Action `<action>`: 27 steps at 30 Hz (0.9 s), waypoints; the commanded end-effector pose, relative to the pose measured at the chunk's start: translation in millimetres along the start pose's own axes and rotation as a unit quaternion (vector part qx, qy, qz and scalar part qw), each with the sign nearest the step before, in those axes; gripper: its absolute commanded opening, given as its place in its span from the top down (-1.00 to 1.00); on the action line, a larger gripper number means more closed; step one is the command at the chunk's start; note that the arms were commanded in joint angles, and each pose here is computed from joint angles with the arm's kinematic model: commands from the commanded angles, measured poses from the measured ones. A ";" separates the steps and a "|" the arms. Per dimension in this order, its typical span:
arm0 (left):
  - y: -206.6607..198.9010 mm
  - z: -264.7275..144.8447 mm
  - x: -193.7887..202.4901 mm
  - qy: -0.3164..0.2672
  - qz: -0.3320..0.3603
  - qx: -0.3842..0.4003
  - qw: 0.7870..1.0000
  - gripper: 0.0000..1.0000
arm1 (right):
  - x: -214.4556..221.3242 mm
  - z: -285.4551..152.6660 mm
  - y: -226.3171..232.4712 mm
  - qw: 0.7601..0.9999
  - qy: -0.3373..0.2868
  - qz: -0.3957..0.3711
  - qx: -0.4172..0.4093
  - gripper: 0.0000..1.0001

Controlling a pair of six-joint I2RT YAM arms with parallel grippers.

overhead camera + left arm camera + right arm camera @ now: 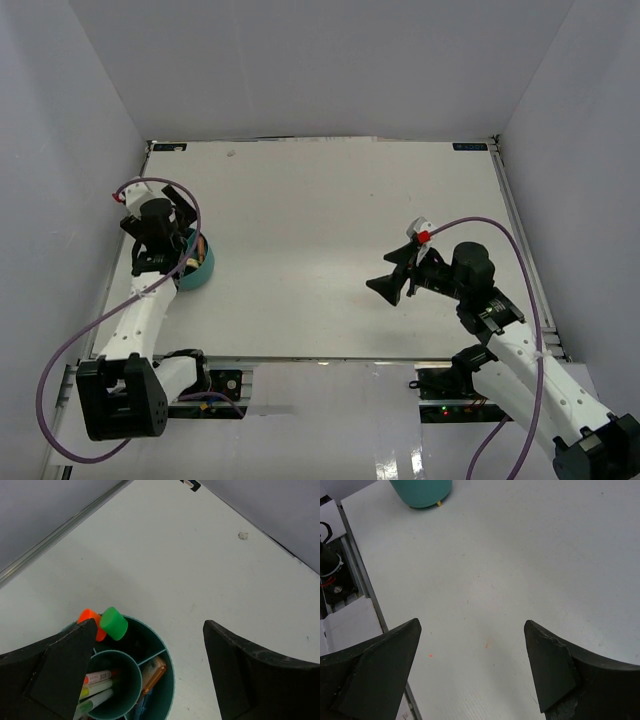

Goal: Sort the stationery into containers
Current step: Place the pen in the storage box, then reset both arms

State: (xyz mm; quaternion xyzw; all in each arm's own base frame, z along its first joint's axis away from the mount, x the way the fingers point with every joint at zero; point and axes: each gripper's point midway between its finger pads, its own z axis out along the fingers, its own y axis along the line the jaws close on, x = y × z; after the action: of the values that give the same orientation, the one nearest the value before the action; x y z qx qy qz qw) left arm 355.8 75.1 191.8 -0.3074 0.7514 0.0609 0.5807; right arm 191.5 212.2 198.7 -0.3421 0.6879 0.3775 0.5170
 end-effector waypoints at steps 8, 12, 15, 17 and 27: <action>-50.3 -97.1 -81.9 -0.003 0.009 0.145 0.989 -0.96 | -80.5 -44.0 -28.8 0.985 -0.065 -0.038 0.158 -0.80; -70.7 -161.1 -100.8 -0.003 0.025 0.245 0.969 -0.96 | -107.0 -77.5 -39.3 0.966 -0.095 -0.046 0.238 -0.80; -62.6 -200.0 -101.3 -0.001 0.033 0.278 0.960 -0.96 | -119.3 -103.1 -42.8 0.950 -0.120 -0.054 0.285 -0.80; -59.3 -219.0 -103.0 -0.011 0.036 0.297 0.954 -0.96 | -123.7 -120.3 -44.1 0.938 -0.132 -0.075 0.312 -0.80; -0.9 -274.1 -95.4 -0.051 -0.005 0.274 0.960 -0.96 | -126.0 -170.7 -39.4 0.904 -0.187 -0.087 0.374 -0.80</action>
State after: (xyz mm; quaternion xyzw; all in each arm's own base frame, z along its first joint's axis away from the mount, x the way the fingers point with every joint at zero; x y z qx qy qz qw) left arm 158.3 -22.2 381.7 -0.1114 0.6967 -0.1488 0.6928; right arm 179.7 74.0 339.8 -0.1351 0.6424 0.1368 0.7418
